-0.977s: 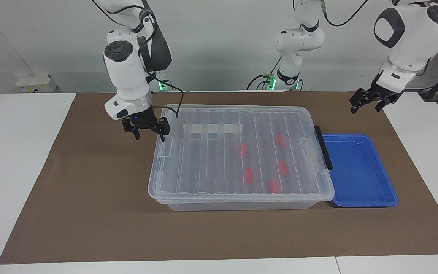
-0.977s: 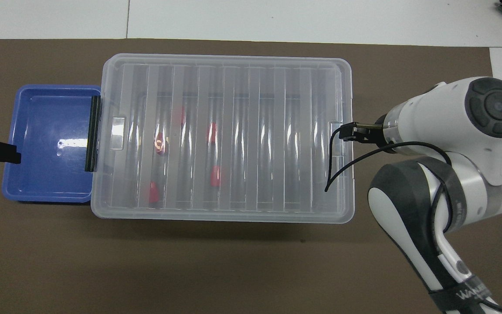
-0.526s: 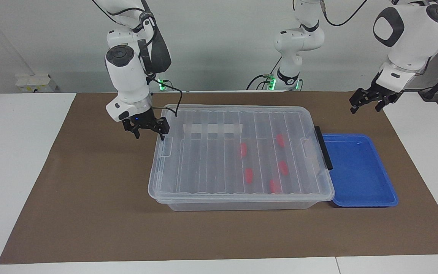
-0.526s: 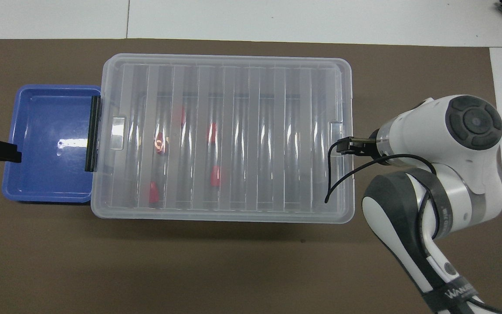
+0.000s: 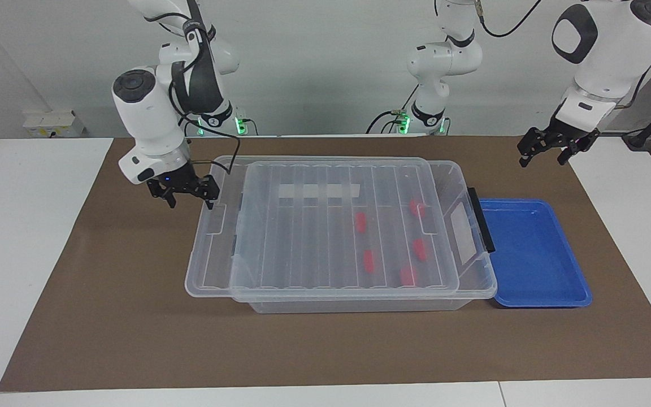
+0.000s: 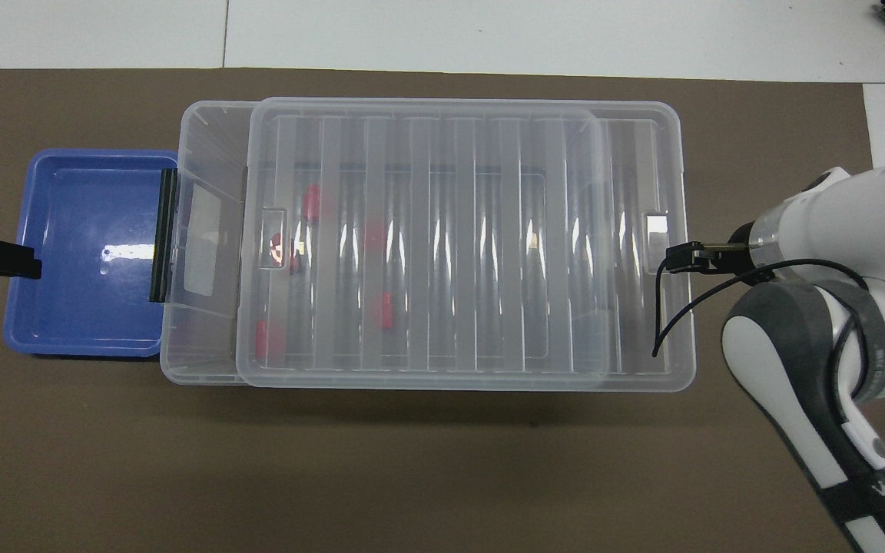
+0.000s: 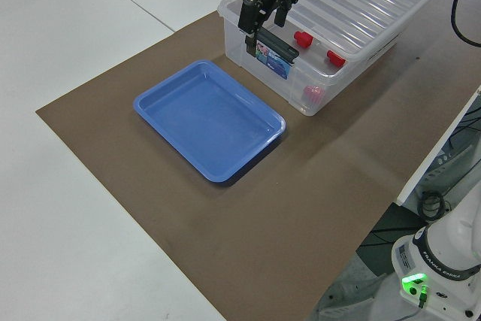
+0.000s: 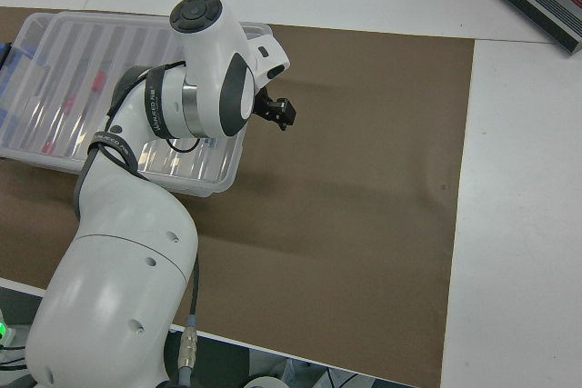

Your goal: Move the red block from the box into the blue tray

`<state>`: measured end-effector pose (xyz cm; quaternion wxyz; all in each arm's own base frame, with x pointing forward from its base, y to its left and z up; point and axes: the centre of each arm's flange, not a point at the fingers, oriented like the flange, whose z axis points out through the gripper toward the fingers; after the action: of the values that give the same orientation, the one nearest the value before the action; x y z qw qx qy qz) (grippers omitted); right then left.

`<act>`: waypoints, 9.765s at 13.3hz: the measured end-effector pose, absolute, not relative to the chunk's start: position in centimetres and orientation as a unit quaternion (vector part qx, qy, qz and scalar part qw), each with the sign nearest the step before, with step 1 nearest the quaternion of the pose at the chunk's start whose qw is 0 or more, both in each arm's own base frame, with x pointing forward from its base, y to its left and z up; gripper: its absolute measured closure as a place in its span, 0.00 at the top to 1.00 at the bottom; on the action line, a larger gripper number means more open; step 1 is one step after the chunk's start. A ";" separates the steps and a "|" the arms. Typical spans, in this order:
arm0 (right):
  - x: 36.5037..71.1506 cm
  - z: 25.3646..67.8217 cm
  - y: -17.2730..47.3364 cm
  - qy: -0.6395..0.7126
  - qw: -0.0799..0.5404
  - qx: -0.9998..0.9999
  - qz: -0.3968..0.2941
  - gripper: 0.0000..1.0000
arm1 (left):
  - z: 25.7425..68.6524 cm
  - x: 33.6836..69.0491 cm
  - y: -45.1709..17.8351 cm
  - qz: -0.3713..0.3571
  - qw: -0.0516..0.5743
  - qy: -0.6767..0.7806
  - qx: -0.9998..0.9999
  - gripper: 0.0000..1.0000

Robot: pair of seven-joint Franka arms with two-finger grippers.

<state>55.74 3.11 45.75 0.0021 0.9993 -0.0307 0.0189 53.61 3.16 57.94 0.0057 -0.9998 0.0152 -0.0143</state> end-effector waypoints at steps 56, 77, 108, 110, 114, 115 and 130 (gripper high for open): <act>55.6 61.4 2.9 -0.108 0.025 0.994 0.007 1.00 | 31.0 56.2 -21.4 -0.093 -0.023 -0.069 -0.993 0.34; 55.1 53.6 -8.9 -0.160 0.026 0.987 0.024 0.09 | 55.4 57.9 0.9 0.015 0.008 0.012 -1.000 0.34; 55.6 47.6 11.6 -0.028 -0.015 0.999 0.035 0.01 | 42.8 61.7 7.4 -0.035 0.011 0.053 -0.998 1.00; 55.4 47.5 12.7 -0.019 -0.016 0.999 0.039 0.01 | 47.9 60.9 6.6 -0.031 0.010 0.047 -0.998 1.00; 55.2 47.3 13.7 -0.011 -0.017 0.999 0.040 0.01 | 57.3 56.1 5.9 -0.045 0.012 0.044 -0.998 1.00; 55.1 47.3 14.0 -0.011 -0.017 0.999 0.040 0.01 | 59.6 54.7 5.9 -0.049 0.013 0.041 -0.998 1.00; 54.9 47.6 15.1 -0.002 -0.019 0.999 0.043 0.01 | 66.7 54.0 1.1 0.038 0.004 0.083 -0.996 1.00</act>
<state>54.90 15.15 47.60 -0.0189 0.9989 -0.0024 0.0432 54.04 1.06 66.69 0.0041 -0.9958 0.0827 0.0382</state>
